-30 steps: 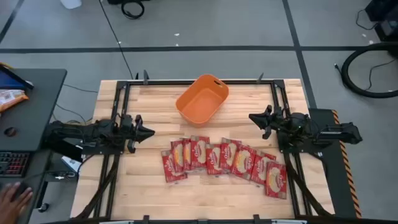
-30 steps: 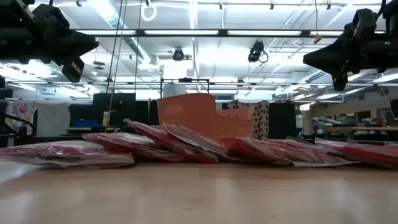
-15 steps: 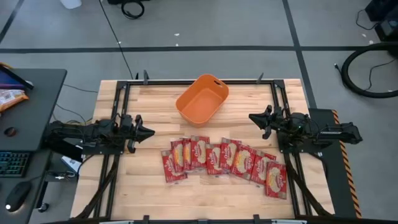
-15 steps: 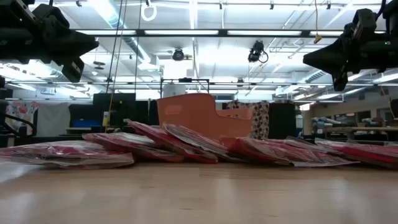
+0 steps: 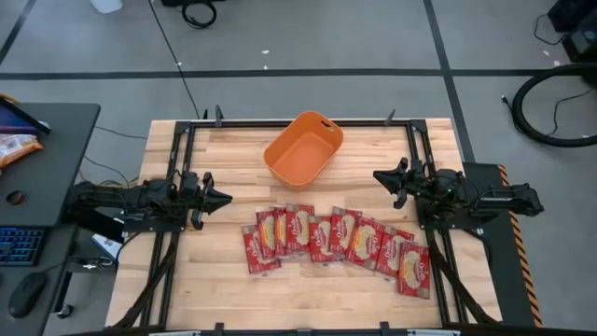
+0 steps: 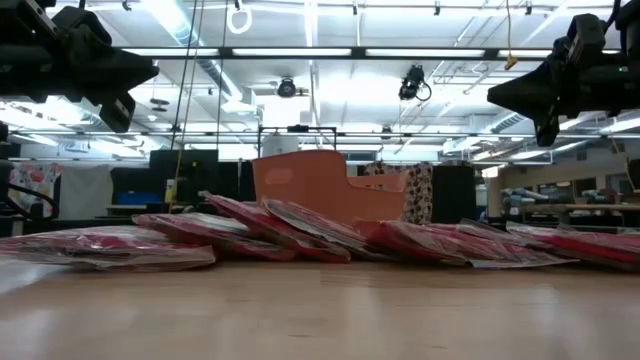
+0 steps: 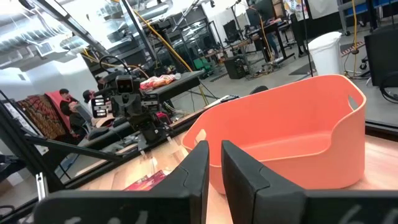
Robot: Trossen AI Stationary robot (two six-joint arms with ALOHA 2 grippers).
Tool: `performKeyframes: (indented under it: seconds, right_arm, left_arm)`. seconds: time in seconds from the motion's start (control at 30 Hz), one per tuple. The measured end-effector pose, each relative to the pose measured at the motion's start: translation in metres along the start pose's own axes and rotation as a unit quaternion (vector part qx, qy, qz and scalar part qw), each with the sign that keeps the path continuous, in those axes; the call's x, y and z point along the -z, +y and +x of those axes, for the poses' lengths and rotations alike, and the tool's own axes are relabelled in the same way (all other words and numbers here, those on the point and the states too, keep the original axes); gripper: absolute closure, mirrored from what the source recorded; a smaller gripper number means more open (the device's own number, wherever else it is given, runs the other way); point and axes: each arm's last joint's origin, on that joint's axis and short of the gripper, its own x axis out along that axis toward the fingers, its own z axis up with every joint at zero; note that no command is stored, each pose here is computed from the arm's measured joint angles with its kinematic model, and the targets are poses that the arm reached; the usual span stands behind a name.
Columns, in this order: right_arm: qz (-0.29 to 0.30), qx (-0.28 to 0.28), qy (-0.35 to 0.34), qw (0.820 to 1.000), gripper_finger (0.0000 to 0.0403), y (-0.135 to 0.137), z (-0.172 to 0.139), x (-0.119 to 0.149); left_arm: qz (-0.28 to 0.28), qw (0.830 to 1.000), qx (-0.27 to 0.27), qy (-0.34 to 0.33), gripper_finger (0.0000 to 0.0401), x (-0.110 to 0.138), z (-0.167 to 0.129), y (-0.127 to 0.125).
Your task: Sort popcorn bags into baskets
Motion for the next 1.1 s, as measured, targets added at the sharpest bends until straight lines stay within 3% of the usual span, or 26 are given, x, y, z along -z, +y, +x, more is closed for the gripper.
performKeyframes:
  seconds: [0.4,0.57,0.87,0.97,1.1]
  right_arm:
    - [0.0,0.0,0.0,1.0,0.0355,0.0,0.0,0.0]
    - [0.0,0.0,0.0,1.0,0.0355,0.0,0.0,0.0]
    - [0.0,0.0,0.0,1.0,0.0355,0.0,0.0,0.0]
    - [0.0,0.0,0.0,1.0,0.0355,0.0,0.0,0.0]
    - [0.0,0.0,0.0,1.0,0.0355,0.0,0.0,0.0]
  left_arm:
    - [-0.001,1.0,0.0,0.0,0.036,0.0,0.0,0.0]
    - [-0.064,0.998,0.007,-0.016,0.036,-0.003,0.0,-0.001]
    - [-0.102,0.993,0.026,-0.045,0.036,-0.009,-0.001,-0.004]
    - [-0.077,0.993,0.052,-0.07,0.036,-0.015,-0.001,-0.007]
    - [-0.026,0.996,0.047,-0.071,0.036,-0.015,0.002,-0.007]
